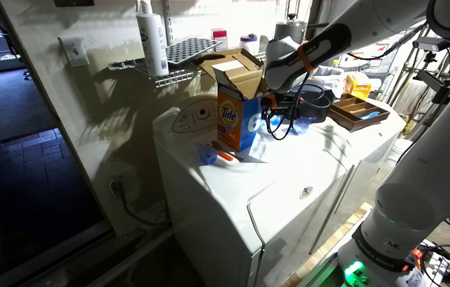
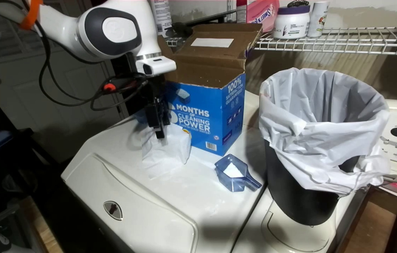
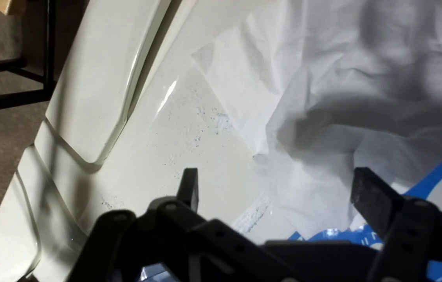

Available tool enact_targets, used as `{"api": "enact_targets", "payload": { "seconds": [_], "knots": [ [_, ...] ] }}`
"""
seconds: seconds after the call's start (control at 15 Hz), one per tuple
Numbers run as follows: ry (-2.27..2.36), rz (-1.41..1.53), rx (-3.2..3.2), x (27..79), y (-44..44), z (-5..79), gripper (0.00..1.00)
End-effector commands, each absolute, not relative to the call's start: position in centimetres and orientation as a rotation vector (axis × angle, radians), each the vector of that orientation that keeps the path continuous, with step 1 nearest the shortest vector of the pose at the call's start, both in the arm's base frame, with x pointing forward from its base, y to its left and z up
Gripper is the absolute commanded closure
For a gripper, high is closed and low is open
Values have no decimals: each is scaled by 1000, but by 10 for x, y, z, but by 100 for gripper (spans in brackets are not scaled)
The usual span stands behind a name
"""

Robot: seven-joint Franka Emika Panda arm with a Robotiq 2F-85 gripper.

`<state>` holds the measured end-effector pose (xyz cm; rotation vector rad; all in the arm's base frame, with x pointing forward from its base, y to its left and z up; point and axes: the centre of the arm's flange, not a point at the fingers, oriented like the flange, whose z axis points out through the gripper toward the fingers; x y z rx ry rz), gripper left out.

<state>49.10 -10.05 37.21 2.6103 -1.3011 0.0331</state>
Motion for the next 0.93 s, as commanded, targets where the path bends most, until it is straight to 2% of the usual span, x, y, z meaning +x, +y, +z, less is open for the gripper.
{"api": "enact_targets", "payload": {
  "seconds": [0.0,0.27,0.67,0.87],
  "knots": [
    [-1305,78,2601,488,-105,352,0],
    [-1238,95,2582,482,-109,331,0],
    [-1215,456,2472,477,-124,367,0],
    [-1260,391,2507,479,-124,357,0]
  ]
}}
